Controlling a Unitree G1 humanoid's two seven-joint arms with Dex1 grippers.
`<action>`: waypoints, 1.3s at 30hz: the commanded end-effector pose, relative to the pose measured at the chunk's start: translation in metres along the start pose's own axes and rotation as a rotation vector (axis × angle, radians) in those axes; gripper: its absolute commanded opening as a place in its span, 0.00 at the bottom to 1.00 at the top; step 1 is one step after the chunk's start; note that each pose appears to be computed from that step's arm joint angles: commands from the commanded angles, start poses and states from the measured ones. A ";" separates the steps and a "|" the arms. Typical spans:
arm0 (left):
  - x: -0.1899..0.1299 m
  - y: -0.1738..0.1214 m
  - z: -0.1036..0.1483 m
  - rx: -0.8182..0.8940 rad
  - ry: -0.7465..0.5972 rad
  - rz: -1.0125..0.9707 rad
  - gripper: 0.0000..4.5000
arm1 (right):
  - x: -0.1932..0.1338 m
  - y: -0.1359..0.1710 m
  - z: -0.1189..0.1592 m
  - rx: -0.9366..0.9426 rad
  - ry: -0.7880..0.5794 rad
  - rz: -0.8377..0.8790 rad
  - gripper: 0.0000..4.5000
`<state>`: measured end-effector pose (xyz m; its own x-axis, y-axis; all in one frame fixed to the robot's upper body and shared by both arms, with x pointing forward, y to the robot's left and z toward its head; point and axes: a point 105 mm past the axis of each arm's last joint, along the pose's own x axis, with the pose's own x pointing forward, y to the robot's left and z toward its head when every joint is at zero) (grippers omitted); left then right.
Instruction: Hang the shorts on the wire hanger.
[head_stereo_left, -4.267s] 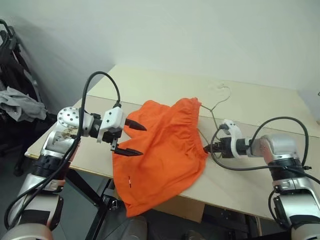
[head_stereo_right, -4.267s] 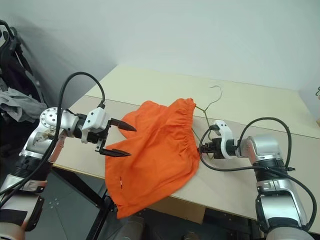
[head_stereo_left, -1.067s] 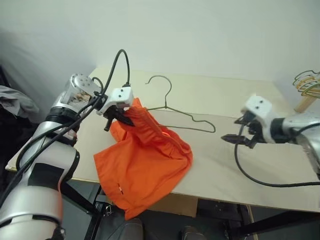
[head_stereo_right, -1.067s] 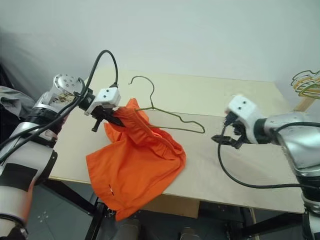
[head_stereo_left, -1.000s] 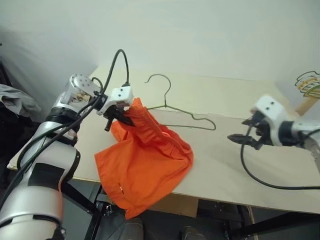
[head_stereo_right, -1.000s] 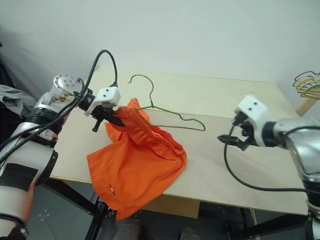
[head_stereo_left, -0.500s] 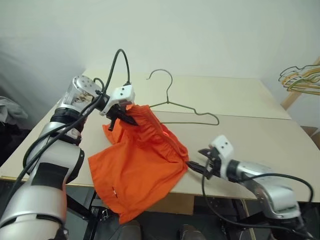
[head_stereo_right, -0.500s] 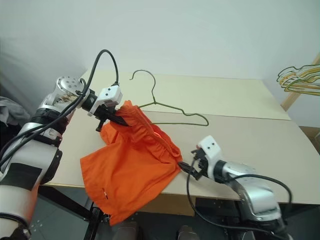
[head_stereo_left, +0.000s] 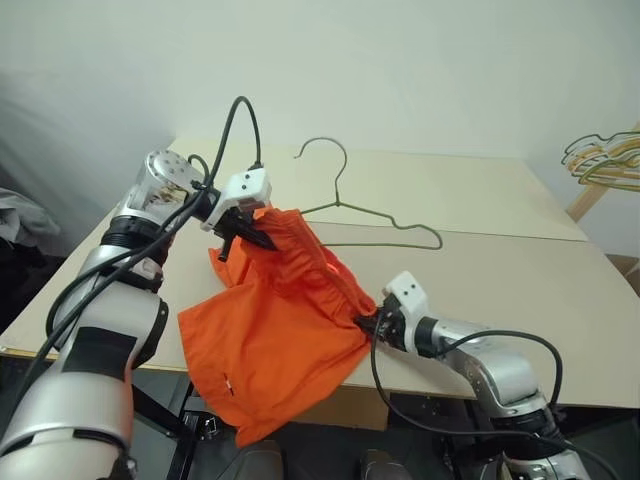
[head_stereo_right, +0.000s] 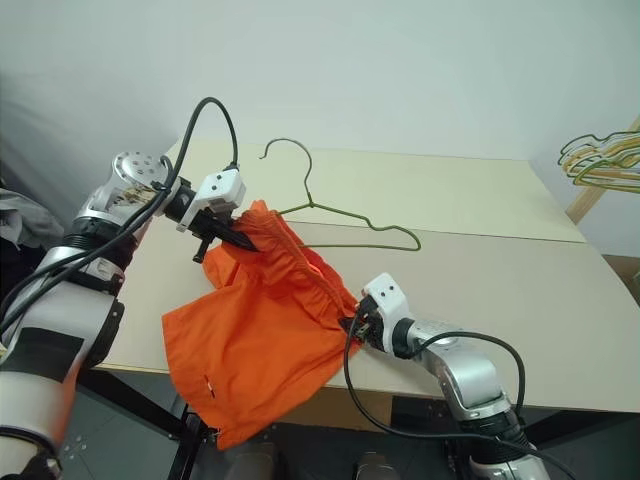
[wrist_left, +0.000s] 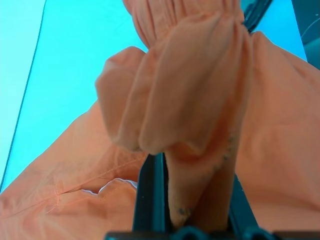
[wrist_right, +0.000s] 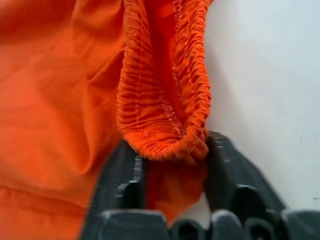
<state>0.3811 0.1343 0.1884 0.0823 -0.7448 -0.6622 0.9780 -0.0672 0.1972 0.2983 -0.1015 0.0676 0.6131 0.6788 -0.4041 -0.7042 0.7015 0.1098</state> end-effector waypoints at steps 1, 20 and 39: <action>-0.008 0.002 0.009 0.031 -0.028 0.025 0.00 | -0.010 -0.002 0.020 0.001 -0.083 0.008 0.07; -0.017 -0.017 -0.033 0.138 0.119 -0.024 0.00 | -0.101 -0.058 0.022 0.004 0.009 0.019 0.00; 0.020 -0.009 -0.022 0.174 0.113 -0.050 0.00 | -0.085 -0.010 0.054 -0.334 0.065 0.192 0.13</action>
<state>0.3721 0.1388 0.1385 0.0223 -0.6280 -0.7779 0.9419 -0.2478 0.2270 0.2713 -0.1592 0.1446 0.4261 0.7774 -0.4628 -0.8898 0.4526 -0.0590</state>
